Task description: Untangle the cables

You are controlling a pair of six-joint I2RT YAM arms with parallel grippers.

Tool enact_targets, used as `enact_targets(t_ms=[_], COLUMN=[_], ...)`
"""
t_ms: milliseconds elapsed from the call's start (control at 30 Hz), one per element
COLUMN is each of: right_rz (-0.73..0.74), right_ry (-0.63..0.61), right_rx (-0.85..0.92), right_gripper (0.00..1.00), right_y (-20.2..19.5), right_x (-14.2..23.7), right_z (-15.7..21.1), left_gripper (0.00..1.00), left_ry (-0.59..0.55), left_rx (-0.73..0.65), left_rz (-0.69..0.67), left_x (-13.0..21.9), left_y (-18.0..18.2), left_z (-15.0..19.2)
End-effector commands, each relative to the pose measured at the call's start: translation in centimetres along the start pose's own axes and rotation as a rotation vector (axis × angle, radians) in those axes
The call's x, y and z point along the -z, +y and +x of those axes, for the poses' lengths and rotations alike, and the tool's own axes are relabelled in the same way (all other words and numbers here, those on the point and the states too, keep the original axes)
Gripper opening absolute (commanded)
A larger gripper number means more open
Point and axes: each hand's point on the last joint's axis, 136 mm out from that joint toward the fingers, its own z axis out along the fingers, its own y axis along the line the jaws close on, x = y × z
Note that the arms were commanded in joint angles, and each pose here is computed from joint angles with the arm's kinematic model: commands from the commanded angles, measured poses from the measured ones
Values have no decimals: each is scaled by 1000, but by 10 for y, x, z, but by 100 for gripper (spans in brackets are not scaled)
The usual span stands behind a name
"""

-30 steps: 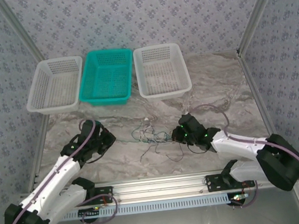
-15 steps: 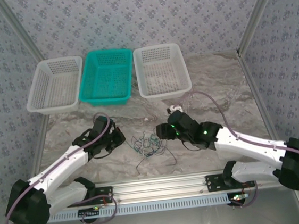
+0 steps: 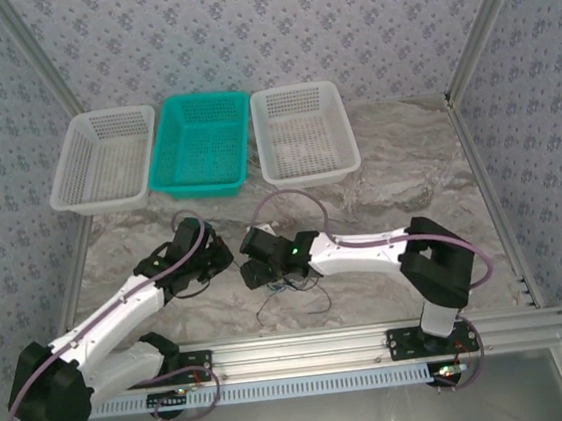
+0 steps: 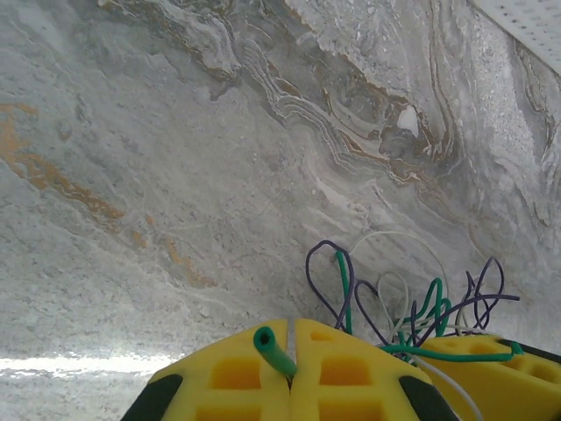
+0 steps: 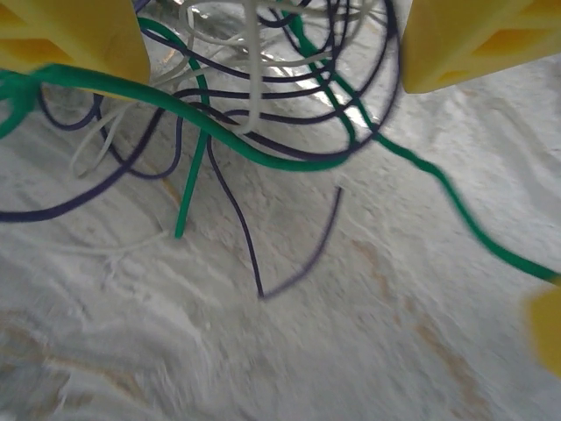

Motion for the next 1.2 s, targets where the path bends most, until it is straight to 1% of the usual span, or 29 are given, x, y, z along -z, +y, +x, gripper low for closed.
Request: enact_targets(t_ms=[0,33,100,133,167,233,267,367,433,500,567,600,667,767,867,967,1033,1067,1100,1167], right_rz=[-42,-45,-17,-3,0,-5,-6,15,51,102,160,179,231,302,344,326,292,251,227,187], right_ry=[35,41,18,-5,-24,-68,-85,-126,-158,-200,-233,-243,-298,-377,-435,-455,-442,-422,-401,-318], right_rx=[-41,-45,-65,-80,-94,-133,-153,-227,-290,-380,-507,-558,-699,-834,-924,-955,-949,-926,-906,-818], right_gripper=[67,51,26,16,10,1,0,0,0,0,0,0,0,0,0,0,0,0,0,0], right_y=[7,6,-4,-11,-17,-31,-38,-69,-97,-135,-180,-196,-239,-280,-302,-308,-303,-296,-291,-272], right_x=[-13,-15,-13,-9,-4,9,14,31,44,59,75,81,102,132,155,159,151,142,135,117], right_z=[5,7,6,3,0,-7,-10,-10,-8,-3,12,19,36,55,68,70,70,67,66,64], left_gripper=[0,0,0,0,0,0,0,0,0,0,0,0,0,0,0,0,0,0,0,0], left_ry=[-27,-31,-40,-50,-58,-85,-94,-123,-139,-152,-159,-163,-172,-183,-184,-175,-167,-162,-155,-138], left_rx=[-7,-4,5,14,23,40,43,48,63,87,109,117,119,115,123,137,144,143,139,115], left_rz=[-28,-33,-54,-71,-94,-140,-145,-152,-164,-182,-181,-180,-180,-190,-193,-183,-174,-157,-133,-47], left_x=[6,7,8,9,11,15,17,22,28,34,38,41,45,48,46,42,38,37,35,29], left_y=[4,6,11,14,20,30,32,37,43,52,58,60,63,64,65,65,63,60,55,38], left_z=[-4,-4,-5,-6,-6,-9,-11,-18,-24,-30,-36,-39,-43,-48,-49,-48,-47,-47,-47,-47])
